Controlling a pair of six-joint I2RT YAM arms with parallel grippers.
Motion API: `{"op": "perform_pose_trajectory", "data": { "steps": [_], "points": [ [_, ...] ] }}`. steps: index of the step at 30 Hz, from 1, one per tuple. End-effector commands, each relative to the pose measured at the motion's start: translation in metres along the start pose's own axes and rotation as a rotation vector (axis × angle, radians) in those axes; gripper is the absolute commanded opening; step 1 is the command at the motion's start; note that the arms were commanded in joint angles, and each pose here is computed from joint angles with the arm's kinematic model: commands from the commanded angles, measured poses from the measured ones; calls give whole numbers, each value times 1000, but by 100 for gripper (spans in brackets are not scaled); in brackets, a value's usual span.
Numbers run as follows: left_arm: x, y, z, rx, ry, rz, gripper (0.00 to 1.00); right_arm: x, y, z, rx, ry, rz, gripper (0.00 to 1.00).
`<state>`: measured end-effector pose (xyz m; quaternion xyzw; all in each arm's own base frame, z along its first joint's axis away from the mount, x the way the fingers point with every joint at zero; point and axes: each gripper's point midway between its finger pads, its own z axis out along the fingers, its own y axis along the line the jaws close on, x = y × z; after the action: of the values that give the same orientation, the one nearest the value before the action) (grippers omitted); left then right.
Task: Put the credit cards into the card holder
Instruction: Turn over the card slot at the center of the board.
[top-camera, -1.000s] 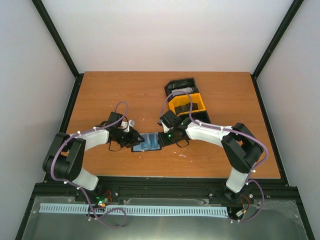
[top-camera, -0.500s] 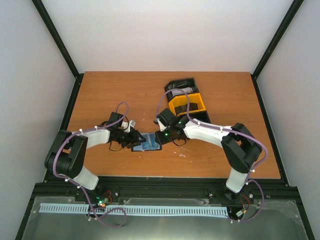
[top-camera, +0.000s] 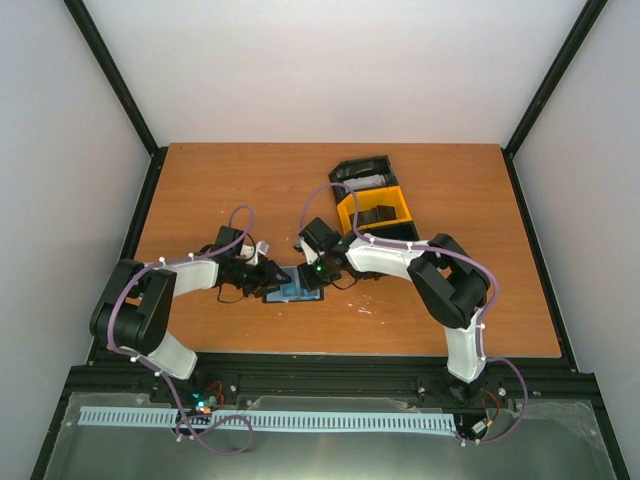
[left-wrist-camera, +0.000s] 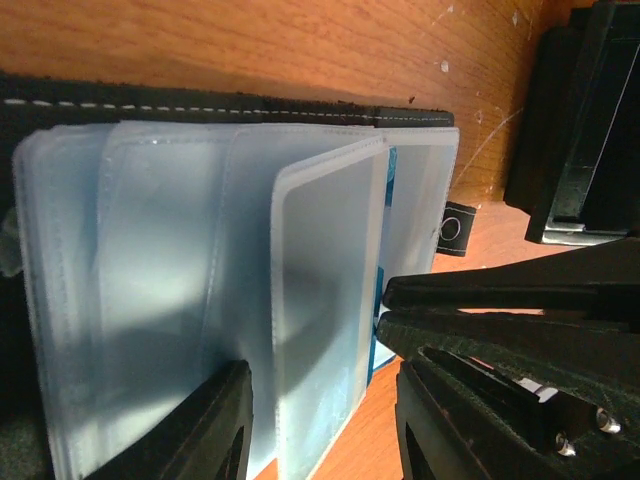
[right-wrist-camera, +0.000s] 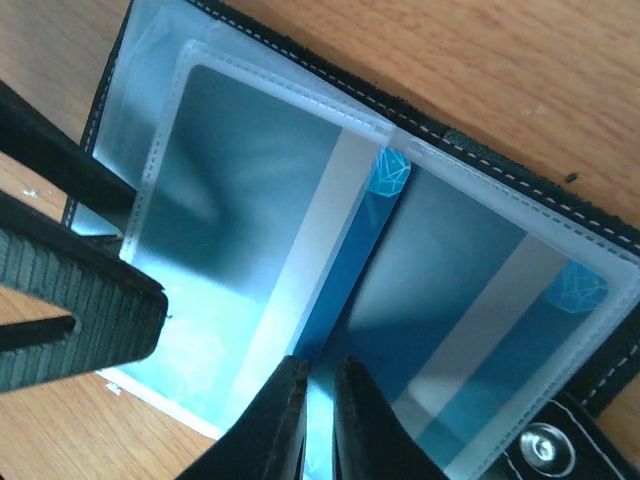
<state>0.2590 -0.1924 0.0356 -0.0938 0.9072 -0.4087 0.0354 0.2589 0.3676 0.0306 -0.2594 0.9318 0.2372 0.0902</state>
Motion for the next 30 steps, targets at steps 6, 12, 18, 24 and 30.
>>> {"op": "perform_pose_trajectory", "data": {
  "steps": [6, 12, 18, 24, 30],
  "points": [
    [0, -6, 2, 70, 5, -3, 37, 5, 2, 14, -23, 40, 20, 3],
    [-2, -13, 1, 90, 10, 37, 31, 6, 6, 16, -50, 50, 13, 3],
    [-9, -5, -2, 11, -23, 62, 21, 1, 10, 13, -63, 30, 8, 3],
    [-13, 1, -10, -75, -40, 79, 12, -11, 4, -2, -4, -39, 23, 8],
    [-15, -2, -11, -79, -37, 91, 10, -21, -4, -28, 61, -140, 51, 13]
  ]
}}
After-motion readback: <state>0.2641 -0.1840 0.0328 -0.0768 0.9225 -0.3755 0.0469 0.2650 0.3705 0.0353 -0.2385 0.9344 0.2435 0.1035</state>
